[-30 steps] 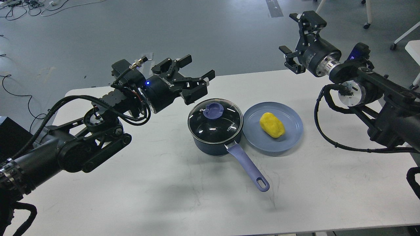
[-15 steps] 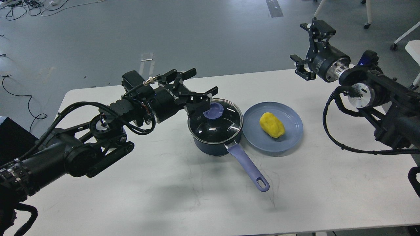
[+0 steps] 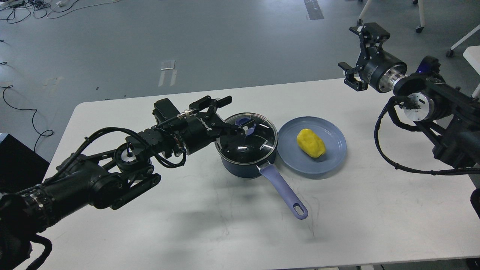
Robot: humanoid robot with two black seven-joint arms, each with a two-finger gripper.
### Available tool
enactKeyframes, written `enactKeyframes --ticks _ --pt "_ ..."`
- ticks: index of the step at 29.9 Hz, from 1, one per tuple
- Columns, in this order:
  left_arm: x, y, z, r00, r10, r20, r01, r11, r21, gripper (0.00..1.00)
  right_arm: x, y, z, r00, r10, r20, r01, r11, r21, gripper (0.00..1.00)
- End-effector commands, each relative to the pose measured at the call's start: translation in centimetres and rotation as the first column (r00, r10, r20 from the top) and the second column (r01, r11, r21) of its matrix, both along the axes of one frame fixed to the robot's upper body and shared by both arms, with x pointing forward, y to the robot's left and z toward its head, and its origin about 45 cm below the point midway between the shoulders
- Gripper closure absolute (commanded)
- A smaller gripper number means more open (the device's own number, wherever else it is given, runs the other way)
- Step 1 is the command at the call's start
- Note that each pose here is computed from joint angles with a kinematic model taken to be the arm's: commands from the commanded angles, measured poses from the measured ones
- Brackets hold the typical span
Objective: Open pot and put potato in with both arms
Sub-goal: 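Grasp the blue lid knob with the left gripper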
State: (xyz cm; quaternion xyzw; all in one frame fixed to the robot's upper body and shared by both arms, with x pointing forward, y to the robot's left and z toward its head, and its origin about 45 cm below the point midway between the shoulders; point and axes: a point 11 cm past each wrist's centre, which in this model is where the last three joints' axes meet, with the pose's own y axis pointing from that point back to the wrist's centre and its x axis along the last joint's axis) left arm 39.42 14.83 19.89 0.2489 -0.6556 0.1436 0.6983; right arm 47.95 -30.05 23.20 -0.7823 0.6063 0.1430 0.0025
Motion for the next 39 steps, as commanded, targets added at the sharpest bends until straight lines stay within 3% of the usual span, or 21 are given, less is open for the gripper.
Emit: enactKeyframes --ticks 1,8,15,39 --pt "0.0 0.0 0.0 1.000 0.000 0.004 0.000 1.000 0.002 0.02 -0.1 -0.1 -0.2 1.000 -0.004 -0.005 0.004 1.000 -0.005 0.00" --pt "0.9 0.0 -2.0 1.000 0.020 0.013 -0.021 0.998 0.062 0.02 -0.1 -0.1 -0.3 1.000 -0.005 -0.006 0.005 1.000 -0.005 0.00" --pt "-0.2 0.1 -3.3 0.999 -0.035 0.018 0.034 0.996 0.084 0.02 -0.2 -1.1 -0.1 1.000 -0.018 -0.005 0.018 1.000 -0.017 0.00" --pt "0.7 -0.4 -4.5 1.000 -0.013 0.013 0.011 0.994 0.109 0.02 -0.7 -2.7 -0.6 0.999 -0.043 -0.015 0.042 0.998 -0.039 0.00"
